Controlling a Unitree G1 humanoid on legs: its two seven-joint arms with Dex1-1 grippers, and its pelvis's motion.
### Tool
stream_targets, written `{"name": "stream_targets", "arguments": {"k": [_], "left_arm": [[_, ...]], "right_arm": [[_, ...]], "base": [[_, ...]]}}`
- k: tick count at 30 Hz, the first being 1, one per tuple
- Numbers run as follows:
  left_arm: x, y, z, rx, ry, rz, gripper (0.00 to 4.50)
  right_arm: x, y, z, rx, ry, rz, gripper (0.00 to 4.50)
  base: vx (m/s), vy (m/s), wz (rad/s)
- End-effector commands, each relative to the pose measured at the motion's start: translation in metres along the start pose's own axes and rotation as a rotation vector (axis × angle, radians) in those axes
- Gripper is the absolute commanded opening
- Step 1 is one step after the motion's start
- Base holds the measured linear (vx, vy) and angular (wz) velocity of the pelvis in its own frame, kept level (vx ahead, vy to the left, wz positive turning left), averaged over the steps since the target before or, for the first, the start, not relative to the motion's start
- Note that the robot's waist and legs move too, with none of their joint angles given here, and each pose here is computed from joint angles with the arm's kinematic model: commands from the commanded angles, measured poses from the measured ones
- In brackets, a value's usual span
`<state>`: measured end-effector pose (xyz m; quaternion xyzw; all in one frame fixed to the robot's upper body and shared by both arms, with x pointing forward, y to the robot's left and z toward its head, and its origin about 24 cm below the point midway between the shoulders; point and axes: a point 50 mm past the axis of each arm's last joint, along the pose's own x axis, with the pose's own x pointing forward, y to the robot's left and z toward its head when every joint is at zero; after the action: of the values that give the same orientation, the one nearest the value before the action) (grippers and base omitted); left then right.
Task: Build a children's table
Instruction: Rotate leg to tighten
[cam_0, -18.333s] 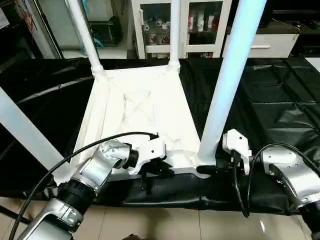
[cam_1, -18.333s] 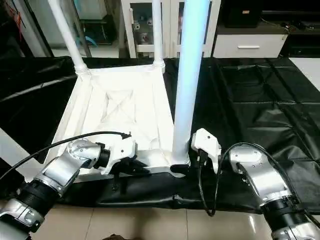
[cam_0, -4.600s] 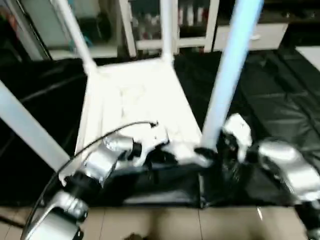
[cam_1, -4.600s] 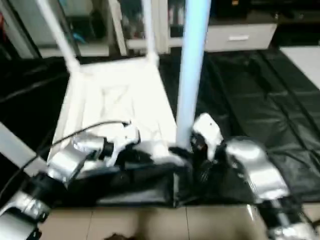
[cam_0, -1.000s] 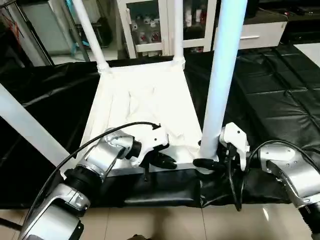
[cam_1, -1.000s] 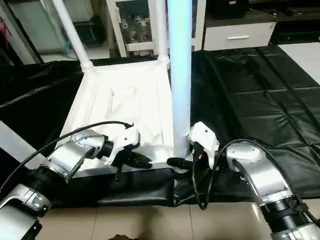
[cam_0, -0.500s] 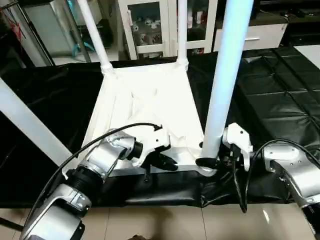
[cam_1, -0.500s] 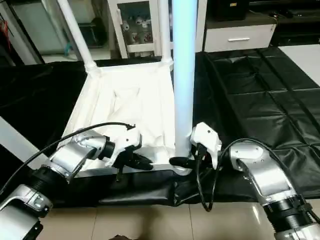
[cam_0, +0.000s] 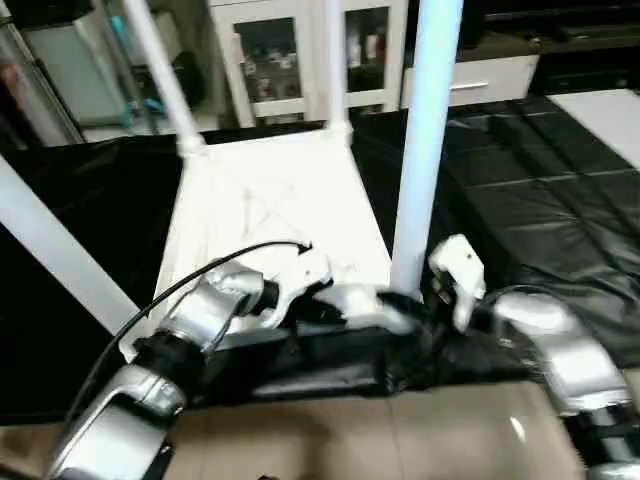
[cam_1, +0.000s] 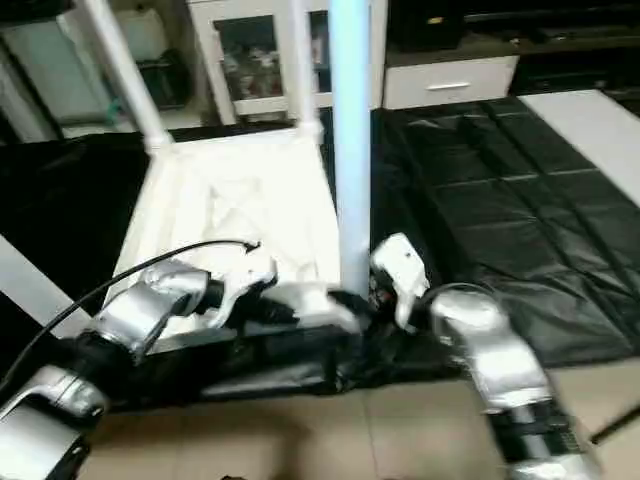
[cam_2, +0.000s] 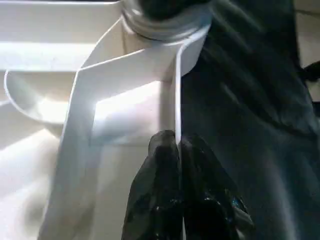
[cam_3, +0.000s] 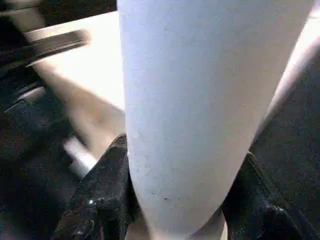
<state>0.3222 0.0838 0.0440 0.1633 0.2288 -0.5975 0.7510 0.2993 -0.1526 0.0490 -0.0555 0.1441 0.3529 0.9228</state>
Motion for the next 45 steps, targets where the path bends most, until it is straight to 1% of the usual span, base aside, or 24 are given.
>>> {"name": "stream_targets", "arguments": {"k": [1,2,3,4,5,6,7,9,12,15,17,21,22,24,25,26,27,28,34,38,40,42,43,45], "left_arm": [[0.012,-0.001,0.015,0.030,-0.034,0.009,0.00],[0.016,0.004,0.020,0.020,-0.040,0.074,0.00],[0.016,0.004,0.020,0.020,-0.040,0.074,0.00],[0.019,0.008,0.023,0.013,-0.045,0.125,0.00],[0.022,0.014,0.029,0.007,-0.047,0.211,0.00],[0.022,0.014,0.029,0.007,-0.047,0.211,0.00],[0.025,0.020,0.034,0.008,-0.041,0.309,0.00],[0.028,0.023,0.037,0.023,-0.034,0.360,0.00],[0.032,0.023,0.041,0.051,-0.038,0.355,0.00],[0.032,0.022,0.040,0.061,-0.035,0.350,0.00],[0.033,0.022,0.039,0.073,-0.033,0.339,0.00],[0.031,0.022,0.033,0.103,-0.030,0.322,0.00],[0.031,0.022,0.033,0.109,-0.030,0.318,0.00],[0.029,0.022,0.030,0.145,-0.026,0.299,0.00],[0.027,0.022,0.030,0.180,-0.028,0.288,0.00],[0.027,0.022,0.030,0.186,-0.029,0.284,0.00],[0.024,0.022,0.030,0.235,-0.038,0.259,0.00],[0.020,0.022,0.031,0.299,-0.042,0.240,0.00],[0.013,0.028,0.031,0.361,-0.027,0.271,0.00],[0.012,0.031,0.035,0.369,-0.067,0.315,0.00],[0.012,0.033,0.038,0.368,-0.085,0.352,0.00],[0.010,0.034,0.040,0.332,-0.111,0.364,0.44],[0.010,0.034,0.040,0.320,-0.121,0.362,0.55],[0.005,0.033,0.044,0.274,-0.199,0.342,0.63]], "right_arm": [[0.009,0.000,-0.023,0.095,0.099,-0.116,2.01],[0.017,-0.004,-0.023,0.126,0.094,-0.239,2.01],[0.017,-0.004,-0.023,0.126,0.094,-0.239,2.00],[0.022,-0.007,-0.023,0.141,0.093,-0.318,2.00],[0.027,-0.012,-0.022,0.163,0.094,-0.442,2.00],[0.027,-0.012,-0.022,0.163,0.094,-0.442,2.00],[0.032,-0.016,-0.022,0.193,0.100,-0.572,2.00],[0.036,-0.018,-0.021,0.210,0.105,-0.669,2.00],[0.039,-0.020,-0.016,0.195,0.080,-0.734,2.00],[0.039,-0.020,-0.014,0.205,0.048,-0.721,2.00],[0.041,-0.020,-0.008,0.218,-0.006,-0.693,2.00],[0.041,-0.013,0.005,0.128,-0.104,-0.614,2.00],[0.040,-0.012,0.007,0.123,-0.120,-0.598,2.55],[0.033,-0.011,0.011,0.080,-0.151,-0.585,2.69],[0.029,-0.010,0.011,0.077,-0.155,-0.572,2.69],[0.028,-0.010,0.011,0.076,-0.156,-0.570,2.85],[0.020,-0.009,0.011,0.067,-0.159,-0.544,2.85],[0.011,-0.007,0.009,0.054,-0.149,-0.510,3.04],[-0.005,0.008,0.007,0.011,-0.140,-0.336,3.09],[-0.026,0.022,0.003,-0.044,-0.117,-0.215,3.09],[-0.029,0.025,0.003,-0.051,-0.112,-0.194,3.09],[-0.032,0.028,0.003,-0.049,-0.104,-0.156,3.12],[-0.032,0.029,0.003,-0.051,-0.102,-0.148,3.12],[-0.032,0.034,0.004,-0.051,-0.099,-0.118,3.12]], "base": [[0.000,0.000,0.00],[-0.106,0.033,-0.15],[-0.106,0.033,-0.15],[-0.134,-0.022,0.13],[-0.017,-0.133,0.11],[-0.017,-0.133,0.11],[0.047,-0.089,-0.35],[0.034,0.043,-0.36],[-0.060,0.010,0.25],[0.000,0.000,0.00],[0.000,0.000,0.00],[0.000,0.000,0.00],[0.000,0.000,0.00],[0.000,0.000,0.00],[0.000,0.000,0.00],[0.000,0.000,0.00],[0.000,0.000,0.00],[0.000,0.000,0.00],[0.000,0.000,0.00],[0.000,0.000,0.00],[0.000,0.000,0.00],[0.000,0.000,0.00],[0.000,0.000,0.00],[0.000,0.000,0.00]]}}
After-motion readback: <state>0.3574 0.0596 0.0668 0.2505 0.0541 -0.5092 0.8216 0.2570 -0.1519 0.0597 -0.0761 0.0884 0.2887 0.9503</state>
